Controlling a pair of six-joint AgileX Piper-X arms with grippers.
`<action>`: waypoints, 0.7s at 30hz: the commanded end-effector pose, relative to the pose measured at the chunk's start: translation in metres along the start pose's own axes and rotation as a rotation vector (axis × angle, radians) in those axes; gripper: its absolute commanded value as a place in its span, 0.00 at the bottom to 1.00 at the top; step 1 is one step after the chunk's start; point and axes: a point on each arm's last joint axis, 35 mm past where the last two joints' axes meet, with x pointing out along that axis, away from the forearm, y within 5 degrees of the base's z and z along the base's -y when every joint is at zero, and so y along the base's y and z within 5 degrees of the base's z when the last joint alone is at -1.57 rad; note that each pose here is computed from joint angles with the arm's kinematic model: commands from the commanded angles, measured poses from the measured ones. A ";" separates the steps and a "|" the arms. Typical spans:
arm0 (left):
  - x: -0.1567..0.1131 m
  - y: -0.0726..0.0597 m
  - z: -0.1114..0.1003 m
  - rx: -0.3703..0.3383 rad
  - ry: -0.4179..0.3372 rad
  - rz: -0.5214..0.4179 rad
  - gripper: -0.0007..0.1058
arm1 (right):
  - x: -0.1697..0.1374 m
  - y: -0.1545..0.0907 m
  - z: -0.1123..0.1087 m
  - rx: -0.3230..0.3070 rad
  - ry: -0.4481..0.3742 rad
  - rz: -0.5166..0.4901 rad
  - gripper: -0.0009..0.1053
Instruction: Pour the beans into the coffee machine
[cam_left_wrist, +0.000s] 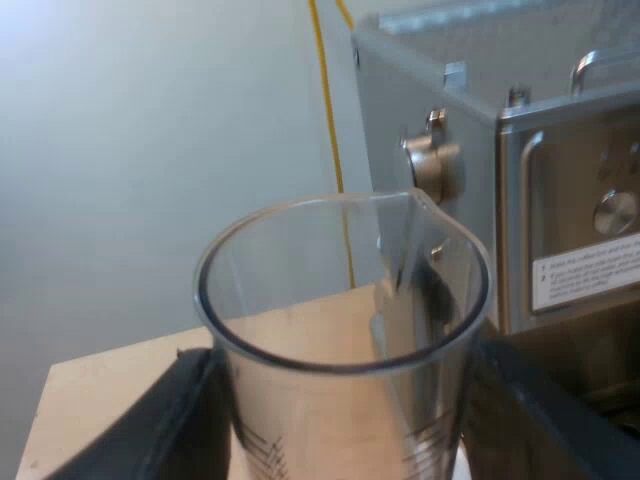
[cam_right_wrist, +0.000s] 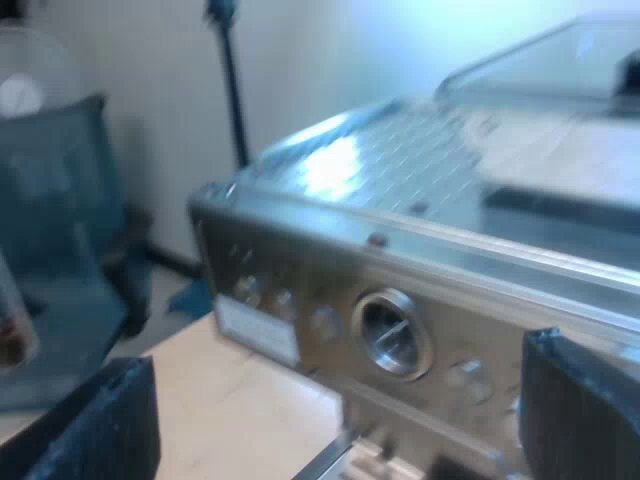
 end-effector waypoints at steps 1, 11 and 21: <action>-0.007 -0.003 0.011 0.004 -0.005 -0.013 0.21 | -0.018 -0.004 0.016 -0.004 -0.075 -0.069 0.75; -0.016 -0.005 0.018 -0.010 0.067 -0.009 0.21 | -0.046 -0.010 0.029 0.005 -0.146 -0.177 0.75; -0.014 -0.005 0.029 -0.009 0.059 -0.010 0.21 | -0.047 -0.012 0.036 -0.022 -0.209 -0.225 0.75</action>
